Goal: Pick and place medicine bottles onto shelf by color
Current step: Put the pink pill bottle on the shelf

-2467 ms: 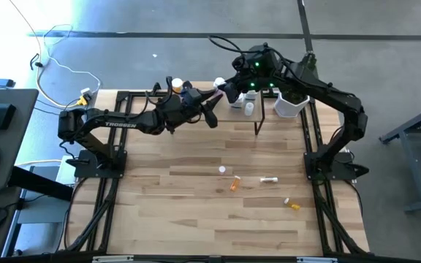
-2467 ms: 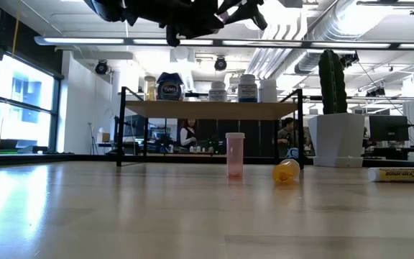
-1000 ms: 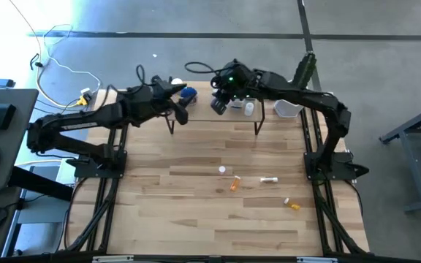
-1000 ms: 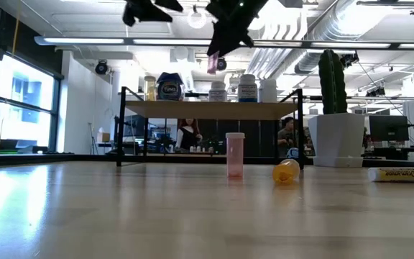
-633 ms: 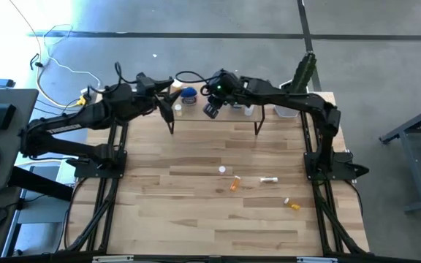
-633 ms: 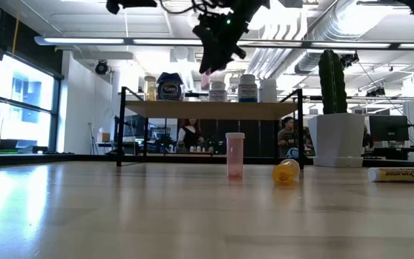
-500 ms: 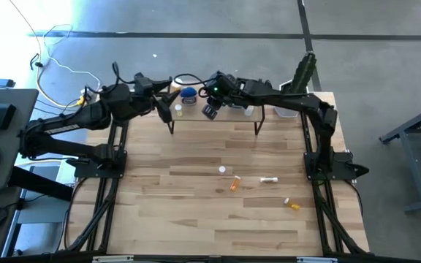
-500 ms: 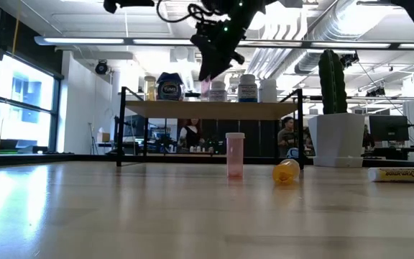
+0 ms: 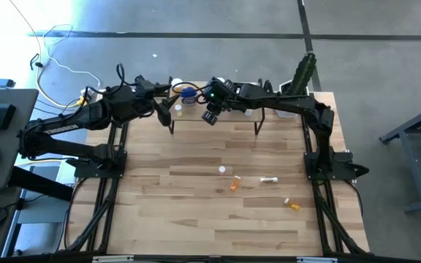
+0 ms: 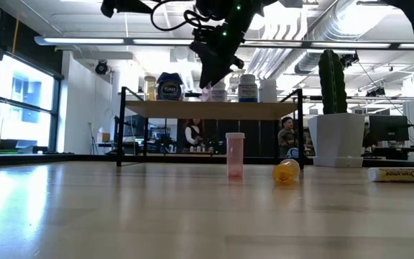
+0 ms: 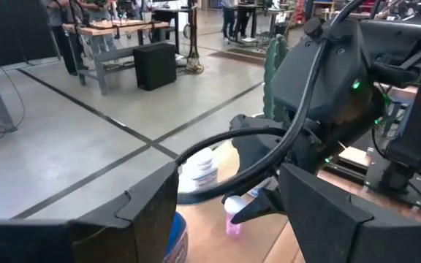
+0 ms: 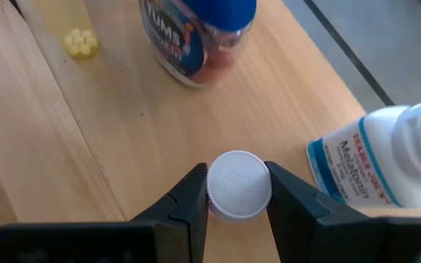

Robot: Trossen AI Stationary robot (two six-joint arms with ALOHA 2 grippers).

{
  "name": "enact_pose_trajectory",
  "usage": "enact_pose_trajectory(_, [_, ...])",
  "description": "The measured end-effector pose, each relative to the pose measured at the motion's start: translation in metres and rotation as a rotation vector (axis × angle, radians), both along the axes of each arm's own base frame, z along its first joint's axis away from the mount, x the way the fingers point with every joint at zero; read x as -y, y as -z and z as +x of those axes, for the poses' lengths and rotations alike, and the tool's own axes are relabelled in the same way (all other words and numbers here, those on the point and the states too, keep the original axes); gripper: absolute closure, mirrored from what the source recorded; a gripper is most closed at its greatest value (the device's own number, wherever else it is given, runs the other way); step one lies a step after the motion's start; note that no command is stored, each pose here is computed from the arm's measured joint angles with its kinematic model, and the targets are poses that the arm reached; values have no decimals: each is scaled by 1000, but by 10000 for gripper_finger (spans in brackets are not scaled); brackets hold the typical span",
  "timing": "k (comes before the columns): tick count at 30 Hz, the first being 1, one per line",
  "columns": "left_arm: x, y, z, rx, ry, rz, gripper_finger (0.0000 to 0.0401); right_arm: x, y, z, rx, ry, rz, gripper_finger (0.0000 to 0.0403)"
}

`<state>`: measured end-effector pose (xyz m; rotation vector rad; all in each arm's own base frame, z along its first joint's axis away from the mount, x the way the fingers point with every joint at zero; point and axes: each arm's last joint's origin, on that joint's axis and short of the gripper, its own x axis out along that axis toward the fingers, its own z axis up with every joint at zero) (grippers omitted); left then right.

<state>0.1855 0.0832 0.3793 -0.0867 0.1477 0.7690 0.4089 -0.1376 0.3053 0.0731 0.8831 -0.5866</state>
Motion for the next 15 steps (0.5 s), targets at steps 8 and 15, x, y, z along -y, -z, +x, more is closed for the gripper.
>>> enact_pose_trajectory(8, [1, 0, 1, 1, 27, -4, 176, 0, 1, -1, -4, 17, 15, 298])
enact_pose_trajectory(15, [1, 0, 1, 1, 27, -4, 176, -1, 3, -3, -11, 51, 44, 259])
